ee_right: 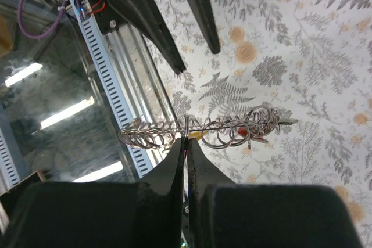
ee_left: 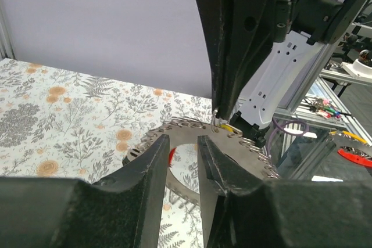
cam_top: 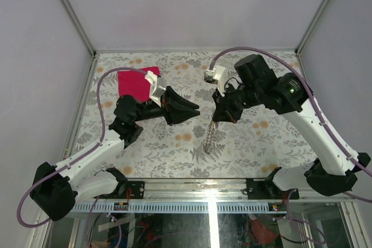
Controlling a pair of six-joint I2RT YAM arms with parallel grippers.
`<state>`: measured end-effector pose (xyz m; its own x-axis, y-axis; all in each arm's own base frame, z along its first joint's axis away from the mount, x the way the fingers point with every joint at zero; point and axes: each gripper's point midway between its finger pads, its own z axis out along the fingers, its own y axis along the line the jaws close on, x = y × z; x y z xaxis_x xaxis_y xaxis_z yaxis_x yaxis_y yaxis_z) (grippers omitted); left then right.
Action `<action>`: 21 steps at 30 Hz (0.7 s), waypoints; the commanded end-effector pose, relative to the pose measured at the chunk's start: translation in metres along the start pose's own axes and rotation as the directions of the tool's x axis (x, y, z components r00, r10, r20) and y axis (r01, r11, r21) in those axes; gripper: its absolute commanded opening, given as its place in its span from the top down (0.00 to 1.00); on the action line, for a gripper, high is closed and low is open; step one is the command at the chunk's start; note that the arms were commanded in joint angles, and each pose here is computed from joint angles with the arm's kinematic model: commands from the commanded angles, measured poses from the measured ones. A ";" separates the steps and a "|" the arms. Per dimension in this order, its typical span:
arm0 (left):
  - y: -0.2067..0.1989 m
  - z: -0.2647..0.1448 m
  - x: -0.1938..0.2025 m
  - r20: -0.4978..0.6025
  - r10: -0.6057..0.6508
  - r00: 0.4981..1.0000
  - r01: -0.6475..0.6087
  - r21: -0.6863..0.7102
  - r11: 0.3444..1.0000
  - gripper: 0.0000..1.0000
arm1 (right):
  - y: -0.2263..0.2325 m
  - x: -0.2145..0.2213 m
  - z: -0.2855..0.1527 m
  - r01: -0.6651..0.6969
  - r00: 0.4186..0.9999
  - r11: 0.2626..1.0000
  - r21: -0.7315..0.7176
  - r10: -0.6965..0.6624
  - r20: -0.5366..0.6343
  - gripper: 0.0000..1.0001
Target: Put the keys on the keyring
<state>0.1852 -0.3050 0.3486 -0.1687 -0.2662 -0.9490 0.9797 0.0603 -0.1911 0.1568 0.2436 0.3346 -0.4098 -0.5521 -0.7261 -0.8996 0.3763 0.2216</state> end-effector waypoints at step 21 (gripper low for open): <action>-0.015 0.017 0.036 -0.147 0.092 0.985 -0.078 0.099 0.992 0.68 | 0.009 0.027 0.020 -0.153 0.936 0.983 0.106 0.178 -0.302 1.00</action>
<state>0.1709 -0.3226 0.3119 -0.1579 -0.1205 -0.9801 0.9869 0.0141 -0.1608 0.1478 0.2435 0.2935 -0.5908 -0.6799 -0.4343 -0.8038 0.5428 0.2435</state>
